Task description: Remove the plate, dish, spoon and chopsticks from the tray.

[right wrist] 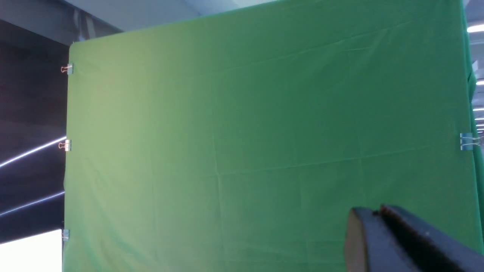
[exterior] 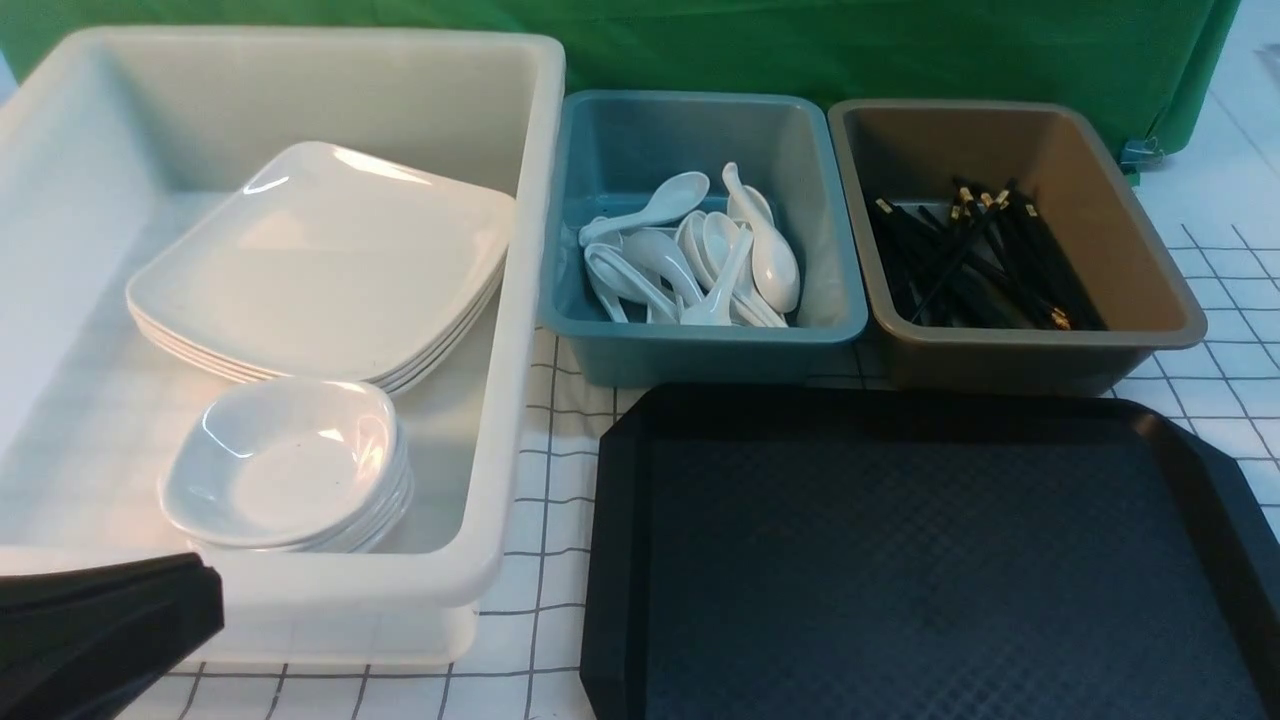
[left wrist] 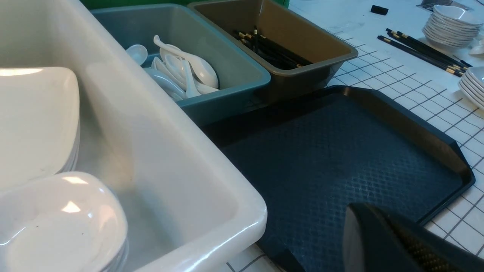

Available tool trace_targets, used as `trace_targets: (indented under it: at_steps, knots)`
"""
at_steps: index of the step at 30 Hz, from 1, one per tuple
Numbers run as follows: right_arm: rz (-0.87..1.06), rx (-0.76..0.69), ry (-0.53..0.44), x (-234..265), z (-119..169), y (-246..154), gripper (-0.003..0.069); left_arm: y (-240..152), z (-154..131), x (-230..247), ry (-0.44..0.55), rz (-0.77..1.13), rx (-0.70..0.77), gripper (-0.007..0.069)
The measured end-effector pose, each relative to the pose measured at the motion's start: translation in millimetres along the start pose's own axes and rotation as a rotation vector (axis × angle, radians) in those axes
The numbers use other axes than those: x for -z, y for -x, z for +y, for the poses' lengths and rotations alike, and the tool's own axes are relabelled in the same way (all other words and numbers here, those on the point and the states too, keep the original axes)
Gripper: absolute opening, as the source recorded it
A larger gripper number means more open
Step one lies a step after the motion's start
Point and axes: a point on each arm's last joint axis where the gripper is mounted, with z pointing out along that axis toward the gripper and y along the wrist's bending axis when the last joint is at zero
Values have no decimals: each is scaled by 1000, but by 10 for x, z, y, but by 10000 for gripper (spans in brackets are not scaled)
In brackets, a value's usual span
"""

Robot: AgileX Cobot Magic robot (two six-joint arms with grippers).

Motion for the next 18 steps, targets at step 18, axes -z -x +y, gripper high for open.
trace_targets:
  at_steps: [18]
  knots:
    - [0, -1, 0, 0, 0, 0, 105, -3, 8, -1, 9, 2, -11, -1]
